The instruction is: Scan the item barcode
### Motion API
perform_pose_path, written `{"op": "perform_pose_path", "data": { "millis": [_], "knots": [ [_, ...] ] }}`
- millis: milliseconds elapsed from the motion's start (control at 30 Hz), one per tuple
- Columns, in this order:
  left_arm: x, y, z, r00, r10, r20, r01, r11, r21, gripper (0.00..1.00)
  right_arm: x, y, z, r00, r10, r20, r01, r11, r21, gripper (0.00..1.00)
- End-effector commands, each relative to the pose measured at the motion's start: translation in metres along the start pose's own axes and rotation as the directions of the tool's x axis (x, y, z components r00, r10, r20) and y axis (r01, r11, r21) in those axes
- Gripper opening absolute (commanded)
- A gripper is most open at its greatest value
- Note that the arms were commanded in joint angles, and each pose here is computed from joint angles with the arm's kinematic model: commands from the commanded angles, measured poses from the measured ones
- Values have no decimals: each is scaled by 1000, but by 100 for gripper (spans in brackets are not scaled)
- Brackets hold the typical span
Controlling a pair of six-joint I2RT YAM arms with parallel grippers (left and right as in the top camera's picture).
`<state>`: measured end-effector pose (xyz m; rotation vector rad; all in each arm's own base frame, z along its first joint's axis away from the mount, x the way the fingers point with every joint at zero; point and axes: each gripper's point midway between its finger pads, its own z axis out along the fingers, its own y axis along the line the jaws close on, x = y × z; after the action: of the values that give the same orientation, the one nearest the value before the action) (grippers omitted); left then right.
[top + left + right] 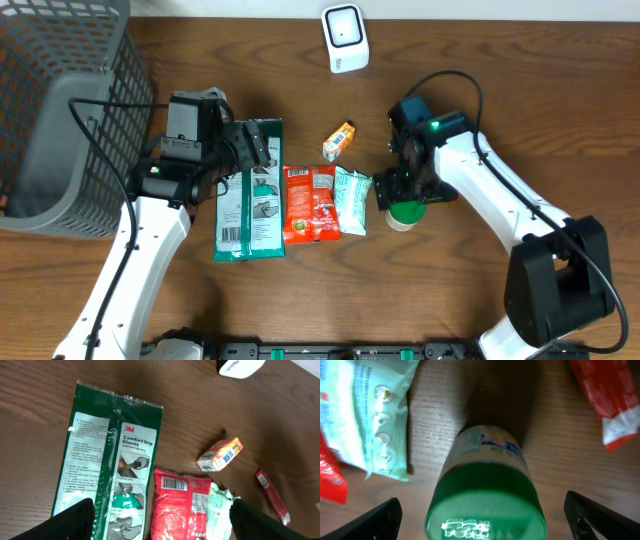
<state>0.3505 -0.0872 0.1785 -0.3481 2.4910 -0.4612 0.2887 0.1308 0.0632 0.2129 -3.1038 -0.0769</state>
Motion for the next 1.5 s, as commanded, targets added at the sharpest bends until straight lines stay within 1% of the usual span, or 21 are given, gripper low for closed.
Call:
{"op": "perform_pose_path", "data": {
  "millis": [0,133,267,333,400,467,600,767,933,1067,1133,1167,1200,1267,1400,1467],
  "knots": [
    [-3,0,-1,1000,15,8,-15,1000,-1,86,8,2,17,1000,-24,-17,24,1000,-1,98],
    [-3,0,-1,1000,15,8,-15,1000,-1,86,12,4,36,999,-39,0,39,999,-4,94],
    [-3,0,-1,1000,15,8,-15,1000,-1,86,11,1,44,999,-39,18,39,999,5,94],
    [-3,0,-1,1000,15,8,-15,1000,-1,86,11,-1,45,999,-39,19,38,999,18,91],
    [-3,0,-1,1000,15,8,-15,1000,-1,86,11,-2,45,999,-39,19,38,999,25,85],
    [-3,0,-1,1000,15,8,-15,1000,-1,86,11,-3,45,999,-38,17,38,999,26,83],
    [-3,0,-1,1000,15,8,-15,1000,-1,86,10,-2,45,999,-39,21,38,999,25,75],
    [-3,0,-1,1000,15,8,-15,1000,-1,87,13,-3,45,999,-38,12,38,999,27,73],
    [-3,0,-1,1000,15,8,-15,1000,-1,86,13,-3,45,999,-38,11,38,999,28,67],
    [-3,0,-1,1000,15,8,-15,1000,-1,86,13,-4,45,999,-36,10,36,999,28,66],
    [-3,0,-1,1000,15,8,-15,1000,-1,86,13,-4,45,1000,-25,9,25,999,28,63],
    [-3,0,-1,1000,15,8,-15,1000,-1,86,14,-4,45,1000,-15,7,15,1000,28,64],
    [-3,0,-1,1000,15,8,-15,1000,-1,86,15,-4,45,1000,4,4,-4,1000,29,70],
    [-3,0,-1,1000,15,8,-15,1000,-1,86,16,-5,45,999,33,0,-33,999,30,73],
    [-3,0,-1,1000,15,8,-15,1000,-1,86,22,-3,45,990,137,-24,-136,990,20,74],
    [-3,0,-1,1000,15,8,-15,1000,-1,86,24,2,45,986,160,-38,-160,987,-3,73]
  ]
}}
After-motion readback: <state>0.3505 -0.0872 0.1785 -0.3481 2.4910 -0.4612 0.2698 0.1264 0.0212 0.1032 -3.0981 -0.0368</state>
